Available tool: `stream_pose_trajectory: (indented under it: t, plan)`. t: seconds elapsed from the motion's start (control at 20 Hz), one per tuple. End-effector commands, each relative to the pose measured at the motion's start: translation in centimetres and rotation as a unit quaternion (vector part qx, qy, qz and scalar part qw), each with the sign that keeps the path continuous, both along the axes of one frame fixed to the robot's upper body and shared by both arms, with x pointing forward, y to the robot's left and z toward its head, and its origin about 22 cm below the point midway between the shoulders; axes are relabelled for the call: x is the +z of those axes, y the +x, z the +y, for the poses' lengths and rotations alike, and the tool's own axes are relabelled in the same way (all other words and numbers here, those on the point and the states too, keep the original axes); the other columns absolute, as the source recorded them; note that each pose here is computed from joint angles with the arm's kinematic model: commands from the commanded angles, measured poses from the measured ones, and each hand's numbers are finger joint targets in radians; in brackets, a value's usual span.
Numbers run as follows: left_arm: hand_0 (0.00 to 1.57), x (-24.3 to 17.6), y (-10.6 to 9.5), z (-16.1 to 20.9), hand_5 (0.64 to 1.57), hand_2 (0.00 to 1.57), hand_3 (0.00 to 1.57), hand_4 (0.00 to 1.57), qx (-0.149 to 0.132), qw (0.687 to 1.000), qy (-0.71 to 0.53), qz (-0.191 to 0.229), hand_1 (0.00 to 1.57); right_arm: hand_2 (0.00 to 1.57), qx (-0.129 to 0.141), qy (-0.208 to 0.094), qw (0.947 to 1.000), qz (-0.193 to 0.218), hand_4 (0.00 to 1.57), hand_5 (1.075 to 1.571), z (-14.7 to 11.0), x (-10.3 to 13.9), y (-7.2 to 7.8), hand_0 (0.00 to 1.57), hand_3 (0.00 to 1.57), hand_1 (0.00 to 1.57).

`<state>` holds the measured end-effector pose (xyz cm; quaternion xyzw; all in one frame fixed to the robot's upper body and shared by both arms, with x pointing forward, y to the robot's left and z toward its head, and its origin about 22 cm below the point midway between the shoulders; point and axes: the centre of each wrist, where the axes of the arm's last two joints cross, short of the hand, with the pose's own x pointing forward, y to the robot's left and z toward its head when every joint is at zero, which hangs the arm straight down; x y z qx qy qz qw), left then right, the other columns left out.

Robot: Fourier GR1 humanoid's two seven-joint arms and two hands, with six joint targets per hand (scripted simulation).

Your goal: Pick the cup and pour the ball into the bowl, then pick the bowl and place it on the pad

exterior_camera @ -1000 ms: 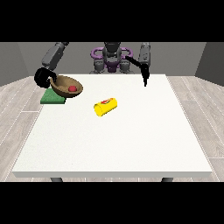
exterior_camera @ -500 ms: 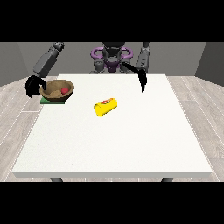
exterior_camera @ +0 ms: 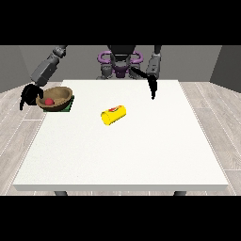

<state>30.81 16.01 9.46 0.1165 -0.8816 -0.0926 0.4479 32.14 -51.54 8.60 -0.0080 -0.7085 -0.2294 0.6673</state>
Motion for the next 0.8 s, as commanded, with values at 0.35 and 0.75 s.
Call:
stream_pose_trajectory:
  t: [0.35,0.75]
  plan:
    - [0.00,-0.5,-2.8,-0.6,0.692,0.00,0.00,0.00,-0.004,0.999,-0.010,0.037,0.00,1.57,0.028,-0.042,0.9969,0.060,0.43,1.557,-0.7,0.3,-0.5,1.57,0.96,1.57]
    - [0.00,-3.5,-2.0,-1.0,0.685,0.00,0.00,0.00,0.014,0.996,-0.007,0.083,0.00,1.57,0.053,-0.082,0.9901,0.100,0.41,1.537,0.4,-2.2,-1.0,1.57,1.15,1.57]
